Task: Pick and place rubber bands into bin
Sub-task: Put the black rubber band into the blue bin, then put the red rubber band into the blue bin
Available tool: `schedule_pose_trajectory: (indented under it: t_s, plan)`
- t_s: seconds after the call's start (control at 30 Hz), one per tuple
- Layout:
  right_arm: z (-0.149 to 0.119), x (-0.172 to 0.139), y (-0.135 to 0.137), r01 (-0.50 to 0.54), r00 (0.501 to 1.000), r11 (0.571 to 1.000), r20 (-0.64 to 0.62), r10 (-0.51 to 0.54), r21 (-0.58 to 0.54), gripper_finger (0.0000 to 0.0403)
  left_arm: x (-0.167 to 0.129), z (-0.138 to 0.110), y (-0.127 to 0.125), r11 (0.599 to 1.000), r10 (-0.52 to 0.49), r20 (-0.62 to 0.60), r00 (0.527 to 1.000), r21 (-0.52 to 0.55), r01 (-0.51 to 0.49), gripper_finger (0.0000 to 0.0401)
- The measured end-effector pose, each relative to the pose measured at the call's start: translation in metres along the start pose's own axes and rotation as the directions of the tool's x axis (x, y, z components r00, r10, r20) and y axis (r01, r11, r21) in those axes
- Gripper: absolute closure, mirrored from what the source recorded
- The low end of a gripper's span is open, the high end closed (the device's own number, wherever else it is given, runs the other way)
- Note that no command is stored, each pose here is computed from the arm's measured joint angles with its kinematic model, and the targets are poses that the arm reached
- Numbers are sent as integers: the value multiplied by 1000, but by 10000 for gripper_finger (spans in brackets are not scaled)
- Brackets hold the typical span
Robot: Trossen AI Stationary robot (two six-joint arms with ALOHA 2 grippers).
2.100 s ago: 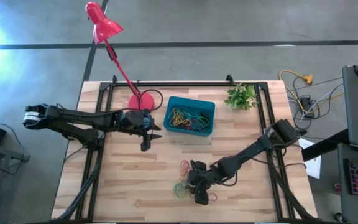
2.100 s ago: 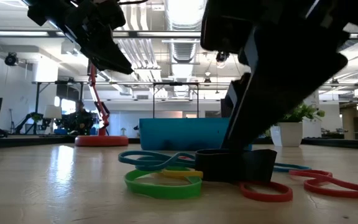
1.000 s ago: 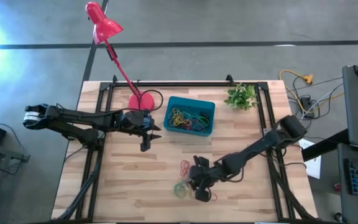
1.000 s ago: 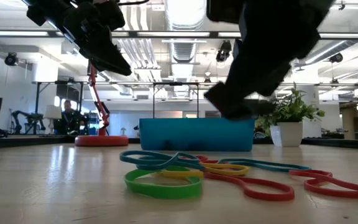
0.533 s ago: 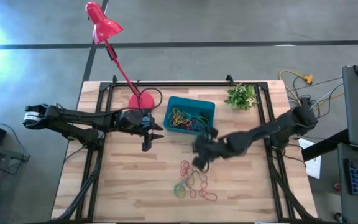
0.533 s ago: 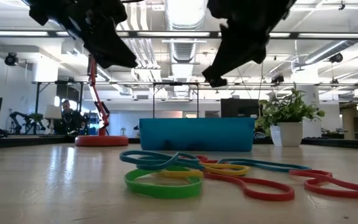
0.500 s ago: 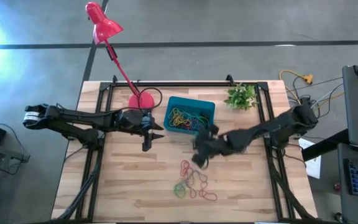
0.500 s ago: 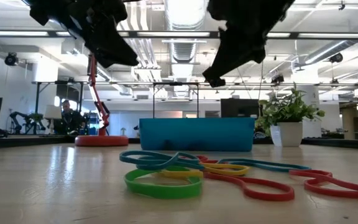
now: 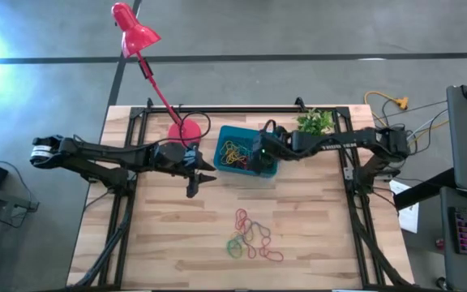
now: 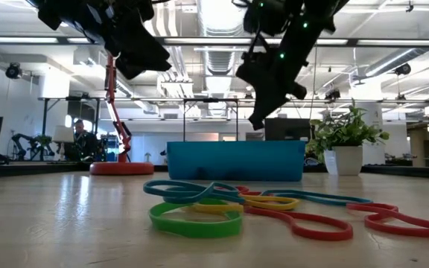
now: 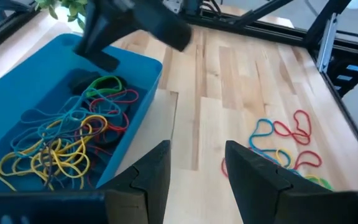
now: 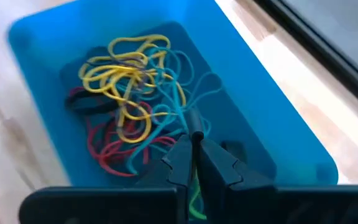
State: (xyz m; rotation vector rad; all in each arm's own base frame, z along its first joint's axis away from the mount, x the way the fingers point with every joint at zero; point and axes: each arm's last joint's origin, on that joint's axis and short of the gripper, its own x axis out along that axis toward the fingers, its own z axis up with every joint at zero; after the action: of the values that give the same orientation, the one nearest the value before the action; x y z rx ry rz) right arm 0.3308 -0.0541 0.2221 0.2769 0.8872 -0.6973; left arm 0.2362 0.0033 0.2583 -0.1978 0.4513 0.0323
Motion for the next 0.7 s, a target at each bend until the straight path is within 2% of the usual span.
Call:
schedule_pose_trajectory:
  t_s: [0.13, 0.27, 0.53, 0.63, 0.7]
  plan:
    - [5, 9, -14, -31, 999, 999, -42, 32, 23, 373, 0, 0, 0, 1000, -6, -2, 1000, -22, 6, 264]
    - [9, 13, -23, -46, 997, 998, -59, 50, 52, 338, 0, 0, 0, 999, -6, -2, 1000, -40, 6, 264]
    - [9, 14, -25, -64, 996, 998, -67, 65, 20, 275, 0, 0, 0, 999, -9, -3, 1000, -38, 9, 264]
    - [7, 12, -20, -167, 981, 986, -108, 163, -25, 264, 1, -1, -2, 996, -83, -19, 996, 30, 83, 264]
    - [3, 9, -12, -263, 956, 962, -150, 250, -70, 260, 5, -3, -4, 989, -126, -42, 991, 75, 129, 264]
